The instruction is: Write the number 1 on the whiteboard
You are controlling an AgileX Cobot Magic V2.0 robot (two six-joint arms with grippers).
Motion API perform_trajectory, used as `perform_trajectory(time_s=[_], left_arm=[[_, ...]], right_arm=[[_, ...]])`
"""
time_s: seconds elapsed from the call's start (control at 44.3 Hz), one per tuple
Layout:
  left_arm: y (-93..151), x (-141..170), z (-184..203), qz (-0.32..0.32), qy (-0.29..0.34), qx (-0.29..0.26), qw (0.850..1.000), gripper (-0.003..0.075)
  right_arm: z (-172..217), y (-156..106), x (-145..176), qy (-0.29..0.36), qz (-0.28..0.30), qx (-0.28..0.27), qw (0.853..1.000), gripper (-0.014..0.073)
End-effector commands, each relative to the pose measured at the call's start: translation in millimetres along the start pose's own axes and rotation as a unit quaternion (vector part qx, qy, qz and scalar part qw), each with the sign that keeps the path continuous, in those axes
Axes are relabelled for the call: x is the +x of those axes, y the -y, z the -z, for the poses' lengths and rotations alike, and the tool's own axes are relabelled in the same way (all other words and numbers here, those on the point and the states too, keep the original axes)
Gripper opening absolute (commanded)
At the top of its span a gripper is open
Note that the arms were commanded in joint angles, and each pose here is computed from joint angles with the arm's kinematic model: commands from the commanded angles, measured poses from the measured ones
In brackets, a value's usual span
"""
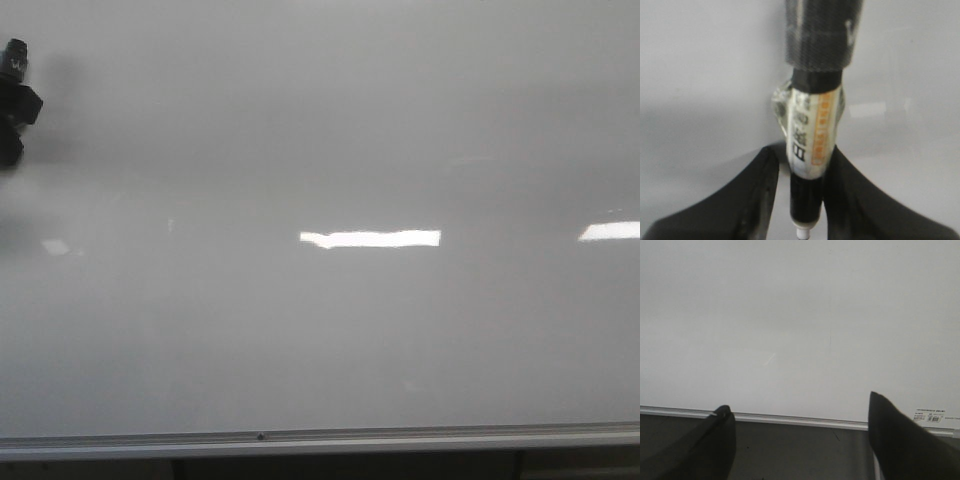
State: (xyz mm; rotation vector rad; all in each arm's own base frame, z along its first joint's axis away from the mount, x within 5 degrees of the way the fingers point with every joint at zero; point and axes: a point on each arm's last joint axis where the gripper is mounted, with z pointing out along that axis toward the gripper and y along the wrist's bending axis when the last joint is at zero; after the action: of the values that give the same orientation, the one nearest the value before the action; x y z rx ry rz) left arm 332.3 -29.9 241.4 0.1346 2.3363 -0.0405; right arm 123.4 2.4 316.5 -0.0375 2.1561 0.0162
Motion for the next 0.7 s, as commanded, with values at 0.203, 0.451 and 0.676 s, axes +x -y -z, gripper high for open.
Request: perform_trajectory(time_s=[0.203,0.451,0.676], left_arm=[[-0.2,-13.6,15.7,0.003,0.023,0.0,1.0,0.0044],[-0.7,-16.4,41.5,-0.013,0.022,-0.004,1.0,-0.0019],[0.7,-11.9,84.4,-0.049,-0.015,0.001,0.999,-0.0019]], right_arm=[[3.6,0.9,-14.6,0.046,0.007,0.005,0.999,0.0572],[3.6,0.9,-14.6,0.046,0.007,0.005,0.999,0.0572],[3.6,0.9,-14.6,0.046,0.007,0.005,0.999,0.0572]])
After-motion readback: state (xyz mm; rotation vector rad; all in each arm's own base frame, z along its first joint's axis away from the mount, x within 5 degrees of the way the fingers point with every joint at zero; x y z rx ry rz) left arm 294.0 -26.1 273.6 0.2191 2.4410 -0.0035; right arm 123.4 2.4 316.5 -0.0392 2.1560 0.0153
